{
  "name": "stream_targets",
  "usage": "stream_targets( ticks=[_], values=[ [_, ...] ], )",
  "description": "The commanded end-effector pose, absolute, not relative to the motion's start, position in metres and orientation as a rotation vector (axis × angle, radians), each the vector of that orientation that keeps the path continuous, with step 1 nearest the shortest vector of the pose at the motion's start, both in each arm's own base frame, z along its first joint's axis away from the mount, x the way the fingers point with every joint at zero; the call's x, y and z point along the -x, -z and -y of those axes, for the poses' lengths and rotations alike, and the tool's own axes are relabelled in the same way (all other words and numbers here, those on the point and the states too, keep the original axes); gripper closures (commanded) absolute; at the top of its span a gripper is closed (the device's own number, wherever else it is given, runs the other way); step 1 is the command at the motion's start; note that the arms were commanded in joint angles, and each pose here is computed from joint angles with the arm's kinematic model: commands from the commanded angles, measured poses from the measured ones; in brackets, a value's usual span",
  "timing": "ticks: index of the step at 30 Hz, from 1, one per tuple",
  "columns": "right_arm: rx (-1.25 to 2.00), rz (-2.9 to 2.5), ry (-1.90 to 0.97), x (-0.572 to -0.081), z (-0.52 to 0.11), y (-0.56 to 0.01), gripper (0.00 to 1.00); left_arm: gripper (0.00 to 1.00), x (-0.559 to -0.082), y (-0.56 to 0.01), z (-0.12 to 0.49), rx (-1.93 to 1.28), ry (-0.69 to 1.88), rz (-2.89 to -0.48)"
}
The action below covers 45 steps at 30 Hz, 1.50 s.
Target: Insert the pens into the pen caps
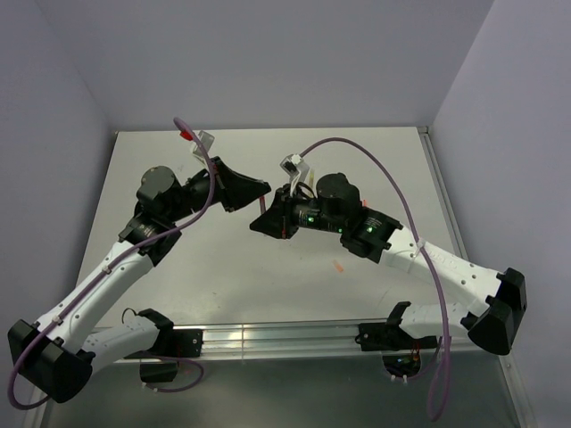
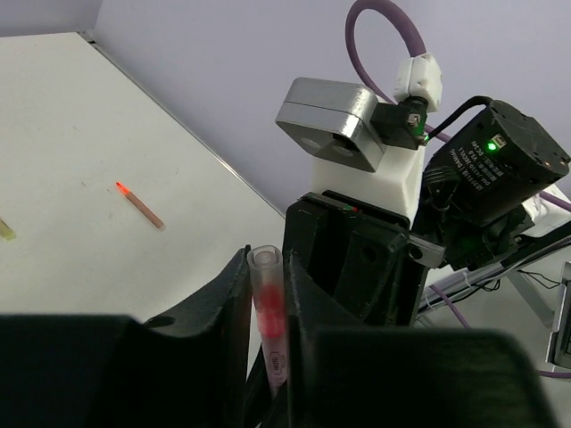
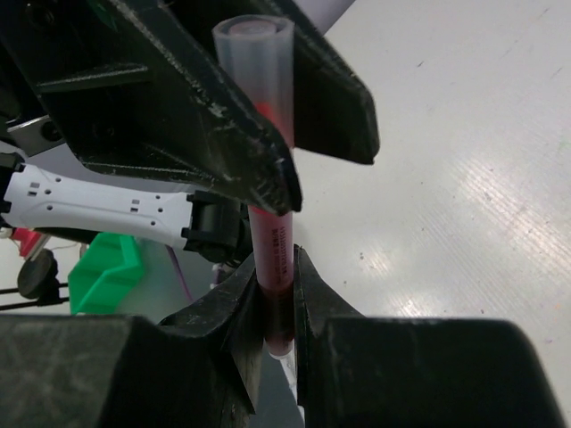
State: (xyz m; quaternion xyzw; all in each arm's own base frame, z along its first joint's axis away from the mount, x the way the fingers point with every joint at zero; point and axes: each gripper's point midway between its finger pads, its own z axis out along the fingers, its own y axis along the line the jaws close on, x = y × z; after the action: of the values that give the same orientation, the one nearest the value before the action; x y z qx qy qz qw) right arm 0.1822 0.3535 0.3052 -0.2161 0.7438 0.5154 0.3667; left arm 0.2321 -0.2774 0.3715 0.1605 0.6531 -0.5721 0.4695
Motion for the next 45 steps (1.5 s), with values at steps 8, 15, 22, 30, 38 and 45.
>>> stream_targets(
  ticks=[8, 15, 22, 30, 38, 45],
  values=[
    [0.566, -1.812, -1.312, -0.19, -0.359, -0.34, 1.0, 1.0, -0.222, -0.369, 0.273, -0.439, 1.39, -1.59],
    [0.512, -1.777, -1.272, -0.198, -0.348, -0.353, 1.0, 1.0, -0.215, -0.355, 0.273, -0.468, 1.398, -1.62],
    [0.474, -1.711, -1.291, -0.231, -0.332, -0.391, 1.0, 1.0, -0.207, -0.32, 0.276, -0.44, 1.425, -1.673],
    [0.427, -1.633, -1.261, -0.266, -0.318, -0.435, 1.0, 1.0, -0.184, -0.289, 0.302, -0.463, 1.461, -1.733],
    [0.409, -1.588, -1.254, -0.284, -0.311, -0.46, 1.0, 1.0, -0.171, -0.27, 0.31, -0.482, 1.492, -1.778],
    [0.404, -1.576, -1.205, -0.298, -0.308, -0.471, 1.0, 1.0, -0.156, -0.255, 0.32, -0.513, 1.557, -1.819]
  ],
)
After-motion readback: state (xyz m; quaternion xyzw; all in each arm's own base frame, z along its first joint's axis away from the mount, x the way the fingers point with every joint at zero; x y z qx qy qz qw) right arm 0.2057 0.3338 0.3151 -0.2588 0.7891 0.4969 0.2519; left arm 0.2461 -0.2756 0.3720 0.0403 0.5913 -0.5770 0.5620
